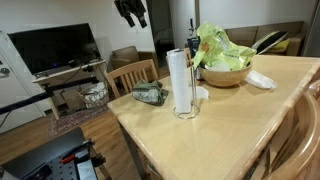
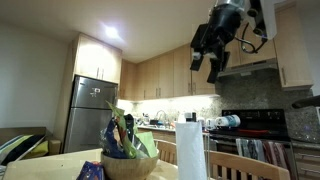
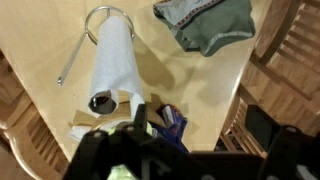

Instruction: Remove the paper towel roll from the holder, move the holder to the right side of the table

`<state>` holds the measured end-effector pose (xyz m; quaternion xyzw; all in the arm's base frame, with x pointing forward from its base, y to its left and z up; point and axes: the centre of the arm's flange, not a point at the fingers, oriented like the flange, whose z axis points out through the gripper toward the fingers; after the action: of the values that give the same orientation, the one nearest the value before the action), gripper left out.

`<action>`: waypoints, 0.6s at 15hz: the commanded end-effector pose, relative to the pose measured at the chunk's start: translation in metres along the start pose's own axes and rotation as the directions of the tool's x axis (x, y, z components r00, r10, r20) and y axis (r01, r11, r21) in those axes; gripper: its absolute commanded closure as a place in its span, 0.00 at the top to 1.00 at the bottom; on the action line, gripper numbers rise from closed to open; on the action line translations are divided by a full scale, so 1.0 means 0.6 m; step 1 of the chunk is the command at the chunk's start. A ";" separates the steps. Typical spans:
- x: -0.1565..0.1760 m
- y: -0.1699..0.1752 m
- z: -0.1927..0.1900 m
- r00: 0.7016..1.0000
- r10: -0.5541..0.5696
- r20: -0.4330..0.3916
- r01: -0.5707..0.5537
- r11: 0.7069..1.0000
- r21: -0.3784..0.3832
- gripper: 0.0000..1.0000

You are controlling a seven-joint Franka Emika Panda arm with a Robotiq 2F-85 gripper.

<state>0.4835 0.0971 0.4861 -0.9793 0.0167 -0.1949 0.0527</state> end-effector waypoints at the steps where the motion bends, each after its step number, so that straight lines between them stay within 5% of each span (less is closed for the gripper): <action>1: 0.015 0.015 0.045 0.996 0.092 -0.001 -0.092 0.987 -0.131 1.00; 5: 0.021 0.046 0.080 0.988 0.155 0.000 -0.149 0.952 -0.266 1.00; 9: 0.034 0.060 0.103 0.984 0.164 -0.065 -0.176 0.935 -0.307 1.00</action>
<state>0.5096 0.0636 0.4344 -0.9733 0.1181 -0.1853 -0.0665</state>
